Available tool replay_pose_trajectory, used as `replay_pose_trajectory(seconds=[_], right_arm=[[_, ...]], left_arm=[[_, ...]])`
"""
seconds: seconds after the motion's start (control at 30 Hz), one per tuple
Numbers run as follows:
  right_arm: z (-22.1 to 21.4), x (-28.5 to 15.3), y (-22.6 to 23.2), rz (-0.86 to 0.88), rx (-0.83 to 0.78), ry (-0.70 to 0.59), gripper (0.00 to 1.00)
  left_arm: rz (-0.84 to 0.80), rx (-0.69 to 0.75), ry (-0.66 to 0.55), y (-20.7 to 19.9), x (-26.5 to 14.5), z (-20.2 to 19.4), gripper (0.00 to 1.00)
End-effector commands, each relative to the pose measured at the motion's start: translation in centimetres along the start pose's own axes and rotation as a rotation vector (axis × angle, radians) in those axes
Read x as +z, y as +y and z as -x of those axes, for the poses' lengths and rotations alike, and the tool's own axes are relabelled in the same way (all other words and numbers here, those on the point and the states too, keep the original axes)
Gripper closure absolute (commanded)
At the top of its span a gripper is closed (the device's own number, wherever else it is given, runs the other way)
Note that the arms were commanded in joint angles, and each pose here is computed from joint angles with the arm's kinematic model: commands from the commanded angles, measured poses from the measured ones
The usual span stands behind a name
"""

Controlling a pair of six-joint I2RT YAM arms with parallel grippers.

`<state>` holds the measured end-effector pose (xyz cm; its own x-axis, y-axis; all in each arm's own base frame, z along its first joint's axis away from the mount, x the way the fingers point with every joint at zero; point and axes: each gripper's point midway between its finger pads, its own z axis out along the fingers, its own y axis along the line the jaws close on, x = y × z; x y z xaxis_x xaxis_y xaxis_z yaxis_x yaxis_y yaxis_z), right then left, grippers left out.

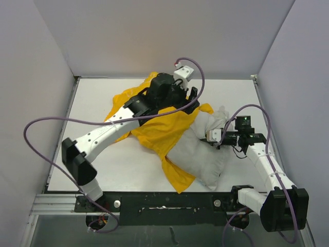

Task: Put the pillow into the pillowcase
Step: Stuff the pillow into the pillowcase.

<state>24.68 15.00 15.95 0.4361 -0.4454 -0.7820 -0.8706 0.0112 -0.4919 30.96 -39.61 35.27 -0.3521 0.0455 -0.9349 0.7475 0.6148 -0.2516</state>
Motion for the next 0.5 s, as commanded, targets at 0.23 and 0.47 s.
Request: replay_pose_trajectory(seconds=[0.23,0.47], right_arm=[[0.8,0.8,1.0,0.029,-0.034,-0.029,1.00],[-0.1,1.3,-1.8,-0.048,0.012,0.058,1.00]], left_arm=[[0.206,0.151,0.368,6.2,7.3,-8.9,0.54],[-0.013,0.098,0.272,1.6,8.5,-4.7,1.00]])
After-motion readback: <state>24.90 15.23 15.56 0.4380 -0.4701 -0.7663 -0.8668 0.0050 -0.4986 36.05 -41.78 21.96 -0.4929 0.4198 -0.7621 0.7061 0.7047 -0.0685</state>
